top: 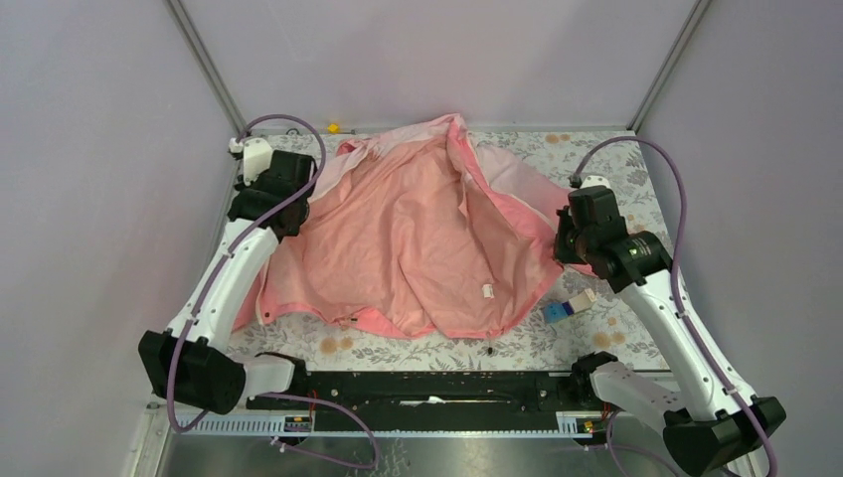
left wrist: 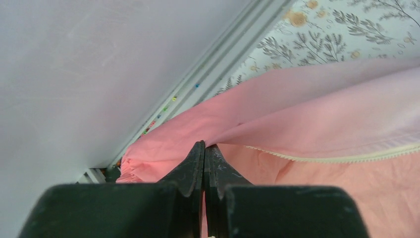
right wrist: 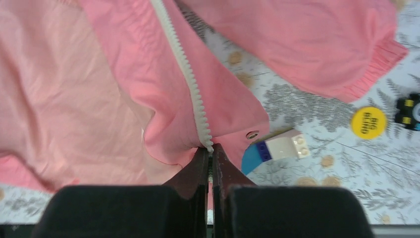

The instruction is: Zip up the jacket

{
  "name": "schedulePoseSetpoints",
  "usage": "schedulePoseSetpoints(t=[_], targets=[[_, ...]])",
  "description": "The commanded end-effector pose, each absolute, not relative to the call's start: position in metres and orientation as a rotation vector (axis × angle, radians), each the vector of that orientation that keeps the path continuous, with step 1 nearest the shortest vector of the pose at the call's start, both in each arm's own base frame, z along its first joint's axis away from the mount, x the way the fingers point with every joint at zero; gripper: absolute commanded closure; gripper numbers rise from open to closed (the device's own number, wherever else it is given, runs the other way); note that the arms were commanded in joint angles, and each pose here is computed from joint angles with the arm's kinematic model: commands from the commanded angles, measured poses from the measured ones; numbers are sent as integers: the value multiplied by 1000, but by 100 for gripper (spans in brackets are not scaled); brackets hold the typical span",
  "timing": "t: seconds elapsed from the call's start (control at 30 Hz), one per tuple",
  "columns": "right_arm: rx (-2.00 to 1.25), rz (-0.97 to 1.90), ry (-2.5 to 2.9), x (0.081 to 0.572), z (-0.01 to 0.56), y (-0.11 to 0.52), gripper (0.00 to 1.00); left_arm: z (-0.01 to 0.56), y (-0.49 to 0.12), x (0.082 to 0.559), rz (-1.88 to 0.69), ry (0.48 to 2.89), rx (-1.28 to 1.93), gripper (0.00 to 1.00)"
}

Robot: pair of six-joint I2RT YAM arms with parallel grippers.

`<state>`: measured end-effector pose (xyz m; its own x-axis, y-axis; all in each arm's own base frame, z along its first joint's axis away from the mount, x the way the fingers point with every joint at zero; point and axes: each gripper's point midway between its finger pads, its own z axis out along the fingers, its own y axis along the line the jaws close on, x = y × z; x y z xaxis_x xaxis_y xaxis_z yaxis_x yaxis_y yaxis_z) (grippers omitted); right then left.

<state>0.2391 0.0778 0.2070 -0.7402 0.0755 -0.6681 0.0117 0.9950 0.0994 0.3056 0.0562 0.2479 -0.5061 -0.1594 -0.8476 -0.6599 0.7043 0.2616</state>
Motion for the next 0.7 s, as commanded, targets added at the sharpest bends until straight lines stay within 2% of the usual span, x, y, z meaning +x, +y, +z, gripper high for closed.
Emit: schedulePoseSetpoints(t=[0.0,0.1,0.2,0.27,0.33,0.4,0.43,0.47,0.5,0.53,0.6,0.67], targets=[[136,-57,2346,240,216,43,100,293,75,299,789,1930,-614,100],[48,30,2331,242,228,57,100,288,64,309,719,1978,-575,100],[-101,271,2343,240,230,96,100,270,20,329,479,2078,-494,100],[-209,488,2381,232,224,136,100,262,-31,339,371,2114,-386,100],[-346,576,2433,219,205,186,100,251,-91,343,316,2135,-286,100],[-471,736,2473,194,189,244,99,222,-154,344,195,2241,-203,100],[-489,927,2507,179,182,270,89,203,-177,344,160,2288,-175,89],[-479,1094,2521,167,179,288,80,191,-189,342,137,2314,-162,66],[-452,1188,2514,163,178,295,68,181,-196,339,105,2341,-163,54],[-424,1216,2496,161,176,295,53,173,-203,335,47,2362,-145,47],[-367,1279,2436,162,176,290,34,167,-201,323,-35,2371,-132,30],[-332,1322,2430,163,172,282,30,165,-199,310,-139,2392,-102,18]])
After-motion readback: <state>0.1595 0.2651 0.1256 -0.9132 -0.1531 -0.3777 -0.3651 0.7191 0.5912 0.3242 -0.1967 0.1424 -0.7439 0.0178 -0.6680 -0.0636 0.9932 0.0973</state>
